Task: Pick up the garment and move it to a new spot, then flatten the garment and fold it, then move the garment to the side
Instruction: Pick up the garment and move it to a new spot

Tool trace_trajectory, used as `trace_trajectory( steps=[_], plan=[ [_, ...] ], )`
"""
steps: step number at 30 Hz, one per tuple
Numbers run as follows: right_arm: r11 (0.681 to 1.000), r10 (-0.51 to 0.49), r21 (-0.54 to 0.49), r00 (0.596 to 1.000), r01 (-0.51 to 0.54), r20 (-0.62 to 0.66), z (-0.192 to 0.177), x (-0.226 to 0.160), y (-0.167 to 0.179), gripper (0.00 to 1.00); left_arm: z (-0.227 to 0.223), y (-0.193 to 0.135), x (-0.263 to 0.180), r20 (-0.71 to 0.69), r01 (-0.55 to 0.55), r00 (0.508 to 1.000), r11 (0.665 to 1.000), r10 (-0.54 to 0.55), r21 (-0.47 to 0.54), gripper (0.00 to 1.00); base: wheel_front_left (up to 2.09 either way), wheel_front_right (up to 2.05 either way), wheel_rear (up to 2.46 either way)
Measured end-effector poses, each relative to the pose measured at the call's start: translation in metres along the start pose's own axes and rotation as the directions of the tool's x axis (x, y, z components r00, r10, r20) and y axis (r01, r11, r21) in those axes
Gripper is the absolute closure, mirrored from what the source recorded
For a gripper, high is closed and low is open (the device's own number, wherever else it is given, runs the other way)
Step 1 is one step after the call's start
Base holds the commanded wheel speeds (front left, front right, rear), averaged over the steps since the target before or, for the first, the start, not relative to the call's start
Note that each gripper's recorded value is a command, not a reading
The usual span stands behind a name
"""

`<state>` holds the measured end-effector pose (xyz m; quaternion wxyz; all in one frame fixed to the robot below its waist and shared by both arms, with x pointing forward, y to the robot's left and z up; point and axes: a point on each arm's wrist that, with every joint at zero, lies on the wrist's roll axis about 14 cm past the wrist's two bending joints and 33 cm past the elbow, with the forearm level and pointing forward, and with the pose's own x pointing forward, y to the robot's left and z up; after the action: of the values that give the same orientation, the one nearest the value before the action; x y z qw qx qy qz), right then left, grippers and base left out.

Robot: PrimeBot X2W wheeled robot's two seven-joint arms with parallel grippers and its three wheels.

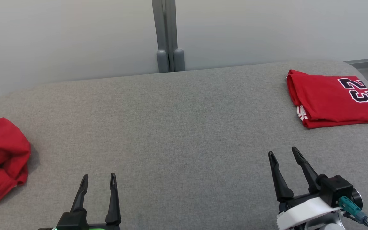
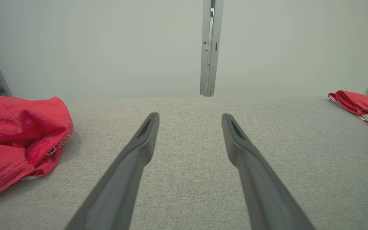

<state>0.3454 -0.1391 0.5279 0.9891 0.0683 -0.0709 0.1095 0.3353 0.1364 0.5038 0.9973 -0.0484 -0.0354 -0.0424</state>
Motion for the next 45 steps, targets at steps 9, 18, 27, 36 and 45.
trace_trajectory(
  steps=[9, 18, 27, 36, 45],
  plan=[
    [1.000, 0.013, 0.002, 1.000, -0.013, -0.008, -0.003, 0.003, 0.003, 0.00, -0.004, 0.005, -0.002, -0.012, -0.015, 1.000, 1.000, 0.015, 0.000, 0.00, 0.00, 0.00, 0.00],
    [1.000, 0.016, 0.003, 1.000, -0.016, -0.012, -0.004, 0.004, 0.004, 0.00, -0.007, 0.006, -0.003, -0.023, -0.019, 1.000, 1.000, 0.019, -0.001, 0.00, 0.00, 0.00, 0.00],
    [1.000, 0.015, 0.007, 1.000, -0.014, -0.011, -0.004, 0.004, 0.005, 0.00, -0.006, 0.005, -0.003, -0.021, -0.017, 1.000, 1.000, 0.017, -0.002, 0.00, 0.00, 0.00, 0.00],
    [1.000, 0.025, 0.009, 0.999, -0.024, -0.029, -0.010, 0.003, 0.007, 0.00, -0.007, 0.009, -0.006, -0.024, -0.030, 0.999, 1.000, 0.030, -0.003, 0.00, 0.00, 0.00, 0.00],
    [0.994, 0.103, 0.026, 0.993, -0.102, -0.054, -0.020, 0.014, 0.031, 0.00, -0.006, 0.029, -0.017, -0.022, -0.103, 0.994, 0.995, 0.103, -0.001, 0.00, 0.00, 0.00, 0.00]
  ],
)
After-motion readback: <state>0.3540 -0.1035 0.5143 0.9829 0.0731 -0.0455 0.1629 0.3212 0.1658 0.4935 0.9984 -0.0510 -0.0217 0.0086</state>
